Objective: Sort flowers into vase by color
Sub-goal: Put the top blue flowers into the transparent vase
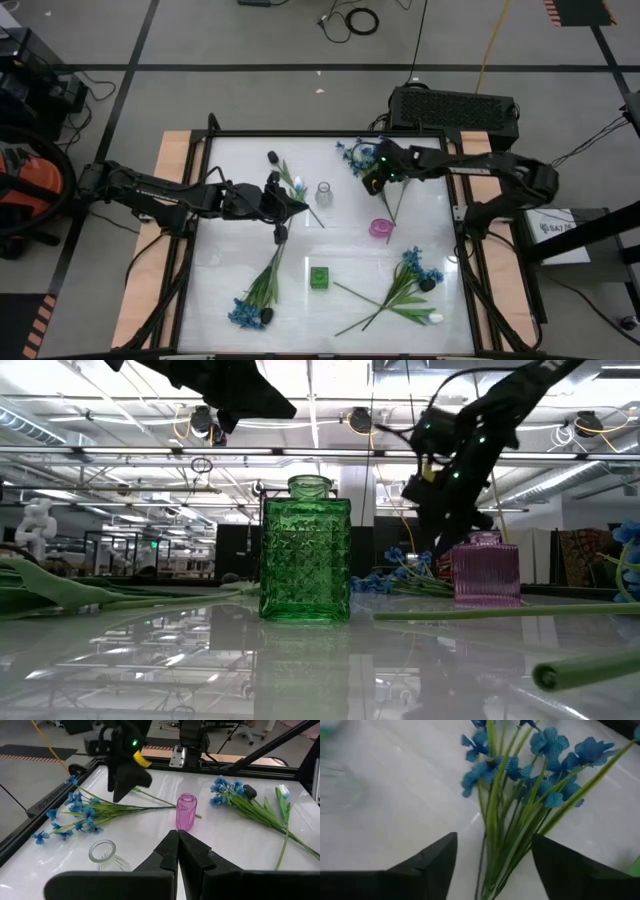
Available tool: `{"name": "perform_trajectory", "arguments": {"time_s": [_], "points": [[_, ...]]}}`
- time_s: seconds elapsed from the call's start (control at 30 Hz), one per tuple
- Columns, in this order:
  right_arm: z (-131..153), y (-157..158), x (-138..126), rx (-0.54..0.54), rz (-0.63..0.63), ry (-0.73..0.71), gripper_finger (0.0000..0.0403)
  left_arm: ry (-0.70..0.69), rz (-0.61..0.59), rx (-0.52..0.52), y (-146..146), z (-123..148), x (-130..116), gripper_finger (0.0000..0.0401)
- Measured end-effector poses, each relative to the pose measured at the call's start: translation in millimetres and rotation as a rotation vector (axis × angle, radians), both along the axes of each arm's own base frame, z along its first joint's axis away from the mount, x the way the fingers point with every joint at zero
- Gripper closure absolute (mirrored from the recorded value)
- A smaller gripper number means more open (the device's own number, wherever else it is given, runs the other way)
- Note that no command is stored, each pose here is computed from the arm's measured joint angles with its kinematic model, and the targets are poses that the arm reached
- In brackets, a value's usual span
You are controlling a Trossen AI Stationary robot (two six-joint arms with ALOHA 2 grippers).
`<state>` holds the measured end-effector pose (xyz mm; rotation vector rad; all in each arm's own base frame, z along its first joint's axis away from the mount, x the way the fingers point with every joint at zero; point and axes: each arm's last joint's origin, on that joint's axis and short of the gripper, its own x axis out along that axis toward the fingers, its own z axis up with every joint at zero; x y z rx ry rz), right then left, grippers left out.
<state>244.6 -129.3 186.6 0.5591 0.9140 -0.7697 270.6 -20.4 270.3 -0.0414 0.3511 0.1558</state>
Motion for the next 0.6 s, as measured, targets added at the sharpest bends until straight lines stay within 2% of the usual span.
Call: {"name": "perform_trajectory", "arguments": {"time_s": [0.23,0.6], "points": [[-20,-14,4,0.045,-0.032,0.089,0.0101,-0.002,0.004,-0.014,0,0,0,0.0388],[-41,-29,7,0.051,-0.020,0.123,0.0097,-0.002,0.003,-0.014,0,0,0,0.0388]]}}
